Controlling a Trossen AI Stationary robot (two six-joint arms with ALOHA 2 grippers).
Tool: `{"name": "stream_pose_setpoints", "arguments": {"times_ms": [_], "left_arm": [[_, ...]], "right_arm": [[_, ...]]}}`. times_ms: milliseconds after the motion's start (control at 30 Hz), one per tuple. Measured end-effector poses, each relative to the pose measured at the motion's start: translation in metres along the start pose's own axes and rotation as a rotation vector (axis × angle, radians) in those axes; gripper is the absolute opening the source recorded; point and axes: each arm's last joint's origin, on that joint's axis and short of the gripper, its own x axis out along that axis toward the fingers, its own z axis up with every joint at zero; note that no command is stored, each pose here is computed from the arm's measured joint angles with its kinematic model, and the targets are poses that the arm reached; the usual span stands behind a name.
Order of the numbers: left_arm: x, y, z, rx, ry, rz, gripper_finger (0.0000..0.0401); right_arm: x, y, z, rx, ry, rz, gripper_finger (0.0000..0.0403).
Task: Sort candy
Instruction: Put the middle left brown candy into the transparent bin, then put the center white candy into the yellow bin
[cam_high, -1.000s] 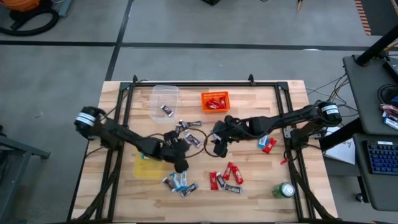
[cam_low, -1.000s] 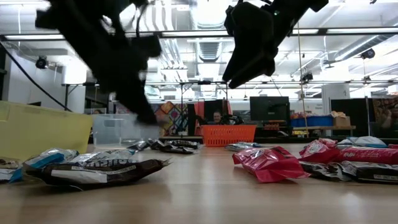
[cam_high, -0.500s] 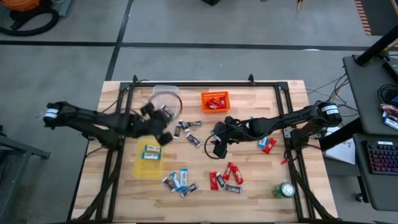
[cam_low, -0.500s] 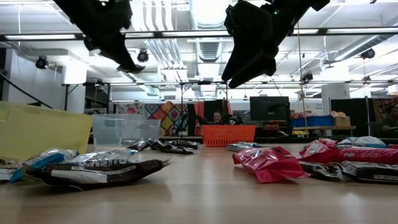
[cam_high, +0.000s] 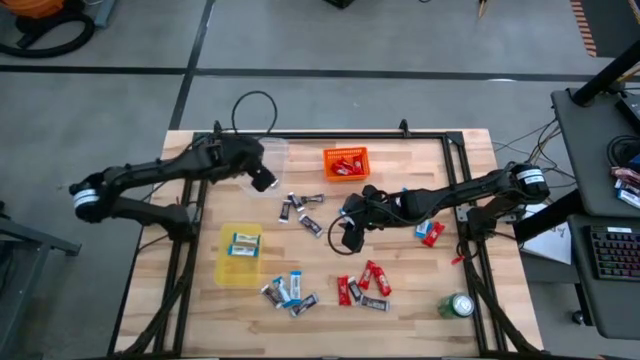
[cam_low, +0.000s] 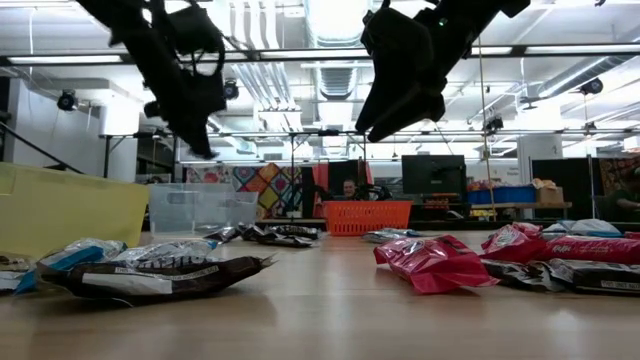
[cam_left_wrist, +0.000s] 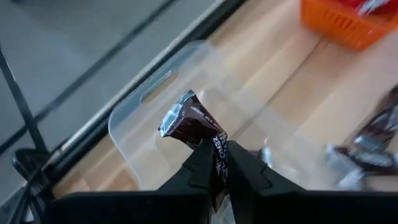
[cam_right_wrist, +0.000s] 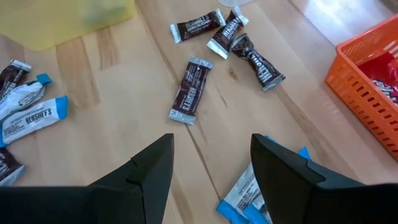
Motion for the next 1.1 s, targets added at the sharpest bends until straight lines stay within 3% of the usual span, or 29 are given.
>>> {"name": "stream_pose_setpoints", "arguments": {"times_ms": [267,533,667,800,1100], "left_arm": [[0.037,0.007,-0.004,0.028,0.136,0.055,0.0056],[0.048,0.003,-0.007,0.063,0.178,0.058,0.0104],[0.042,0.002,-0.005,0.061,0.158,0.033,0.0113],[0.028,-0.005,-0.003,0.061,0.113,-0.076,0.0114],[-0.01,-0.038,-0.005,0.112,-0.001,-0.248,0.0104]], "right_arm": [[0.0,0.0,0.0,-0.002,0.0,0.0,0.0201],[0.0,0.0,0.0,0.0,0.001,0.0,0.0201],[0.0,0.0,0.0,0.009,0.001,0.0,0.0201],[0.0,0.0,-0.001,0.03,0.004,-0.002,0.0201],[0.0,-0.001,-0.002,0.101,0.016,-0.007,0.0201]]}}
